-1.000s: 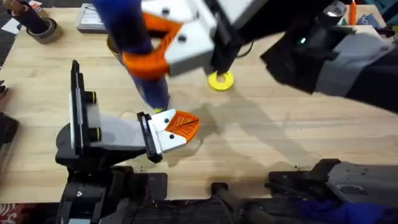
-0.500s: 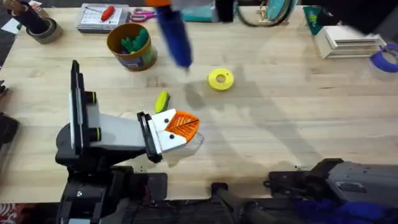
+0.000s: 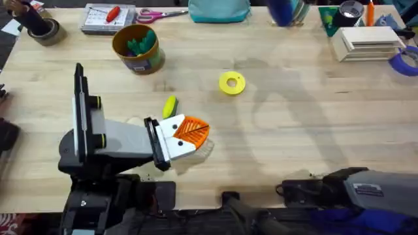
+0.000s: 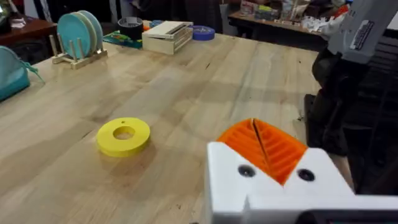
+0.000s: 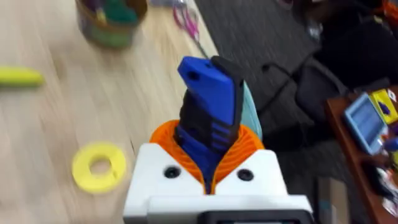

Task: Pick up the gripper from the table and insert it into the empty holder that is missing its gripper. Then pick up a screw, insert it into the mounting hole, and use the screwdriver to tighten it. Finally, clean up the table by picking up the vegetable and placing it into the bucket.

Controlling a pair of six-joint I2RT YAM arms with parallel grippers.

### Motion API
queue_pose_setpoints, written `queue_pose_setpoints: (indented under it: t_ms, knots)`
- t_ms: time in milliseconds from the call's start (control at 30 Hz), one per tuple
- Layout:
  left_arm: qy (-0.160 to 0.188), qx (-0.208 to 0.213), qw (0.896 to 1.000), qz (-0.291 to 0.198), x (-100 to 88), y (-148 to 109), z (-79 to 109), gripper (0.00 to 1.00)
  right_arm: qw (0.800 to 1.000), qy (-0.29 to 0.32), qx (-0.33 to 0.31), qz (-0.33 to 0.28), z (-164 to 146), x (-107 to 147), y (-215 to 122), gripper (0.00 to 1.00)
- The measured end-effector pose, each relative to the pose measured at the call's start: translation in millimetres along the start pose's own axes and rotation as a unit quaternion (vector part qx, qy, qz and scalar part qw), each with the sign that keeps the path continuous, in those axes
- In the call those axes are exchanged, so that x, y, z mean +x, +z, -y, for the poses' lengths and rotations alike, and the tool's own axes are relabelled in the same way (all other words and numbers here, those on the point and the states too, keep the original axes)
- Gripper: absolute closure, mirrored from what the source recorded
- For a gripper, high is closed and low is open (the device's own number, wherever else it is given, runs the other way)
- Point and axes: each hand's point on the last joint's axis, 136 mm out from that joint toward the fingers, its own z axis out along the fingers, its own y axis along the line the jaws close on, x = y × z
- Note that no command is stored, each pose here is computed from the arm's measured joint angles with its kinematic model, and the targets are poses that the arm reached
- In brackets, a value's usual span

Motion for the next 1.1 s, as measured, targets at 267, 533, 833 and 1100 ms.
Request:
queue_pose_setpoints:
  t_ms: [267, 533, 833, 1100]
  knots:
    - [0.0, 0.0, 1.0, 0.0, 0.0, 0.0, 0.0, 0.985, 0.991, -0.015, -0.065, -0.113, -17.1, 76.9, 6.7, 0.976]
    - [0.0, 0.0, 1.0, 0.0, 0.0, 0.0, 0.0, 0.985, 0.967, 0.001, -0.145, -0.209, -43.0, 149.5, 46.4, 0.976]
    - [0.0, 0.0, 1.0, 0.0, 0.0, 0.0, 0.0, 0.985, 0.932, -0.018, -0.178, -0.316, -59.4, 218.8, 63.6, 0.976]
    - [0.0, 0.0, 1.0, 0.0, 0.0, 0.0, 0.0, 0.985, 0.907, -0.043, -0.2, -0.367, -72.1, 258.1, 50.5, 0.976]
